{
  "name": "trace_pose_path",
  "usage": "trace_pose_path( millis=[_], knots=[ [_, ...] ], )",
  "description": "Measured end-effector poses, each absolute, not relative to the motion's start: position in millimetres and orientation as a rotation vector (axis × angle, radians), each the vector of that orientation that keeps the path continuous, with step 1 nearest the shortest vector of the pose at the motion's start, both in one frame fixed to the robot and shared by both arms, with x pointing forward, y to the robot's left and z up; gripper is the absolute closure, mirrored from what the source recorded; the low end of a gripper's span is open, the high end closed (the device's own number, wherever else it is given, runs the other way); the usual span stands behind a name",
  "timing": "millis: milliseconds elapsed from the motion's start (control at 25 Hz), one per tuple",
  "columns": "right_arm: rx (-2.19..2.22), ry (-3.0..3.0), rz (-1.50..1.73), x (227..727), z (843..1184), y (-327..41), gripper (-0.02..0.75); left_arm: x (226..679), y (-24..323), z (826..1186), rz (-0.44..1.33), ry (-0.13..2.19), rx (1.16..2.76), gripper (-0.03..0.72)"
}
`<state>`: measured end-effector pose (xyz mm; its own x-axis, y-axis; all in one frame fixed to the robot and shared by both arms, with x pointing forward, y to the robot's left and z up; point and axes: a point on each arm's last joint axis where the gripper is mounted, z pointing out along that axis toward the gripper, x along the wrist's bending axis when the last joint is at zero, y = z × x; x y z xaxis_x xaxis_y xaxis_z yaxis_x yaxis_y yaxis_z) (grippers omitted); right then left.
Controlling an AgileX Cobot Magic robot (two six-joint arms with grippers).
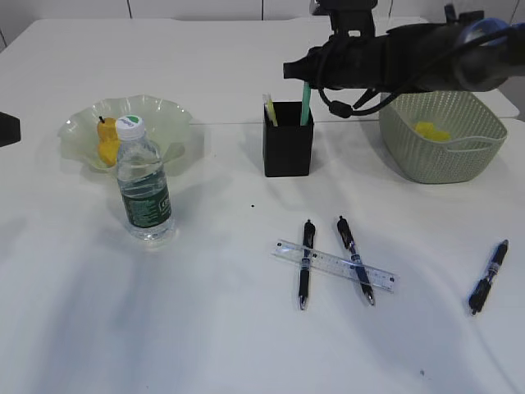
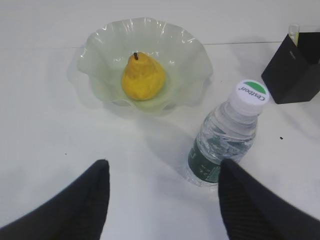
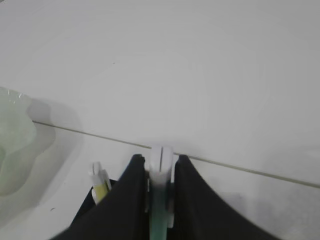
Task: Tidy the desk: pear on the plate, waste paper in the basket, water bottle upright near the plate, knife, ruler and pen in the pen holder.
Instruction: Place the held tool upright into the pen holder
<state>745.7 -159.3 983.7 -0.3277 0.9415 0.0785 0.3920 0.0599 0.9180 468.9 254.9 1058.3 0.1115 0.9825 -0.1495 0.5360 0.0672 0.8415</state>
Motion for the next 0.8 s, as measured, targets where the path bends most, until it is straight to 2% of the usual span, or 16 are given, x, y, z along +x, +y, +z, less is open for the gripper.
trace_pose_path(
  millis=[360,800],
  knots=[
    [1.360,1.816,1.256,751.5,958.9,-155.1,0.607,468.9,254.9,1058.3,0.693,1.532,1.577,0.204],
    [1.370,1.808,1.268,751.7,959.8,-154.9,0.356,468.9,254.9,1058.3,0.693,1.532,1.577,0.206]
  ],
)
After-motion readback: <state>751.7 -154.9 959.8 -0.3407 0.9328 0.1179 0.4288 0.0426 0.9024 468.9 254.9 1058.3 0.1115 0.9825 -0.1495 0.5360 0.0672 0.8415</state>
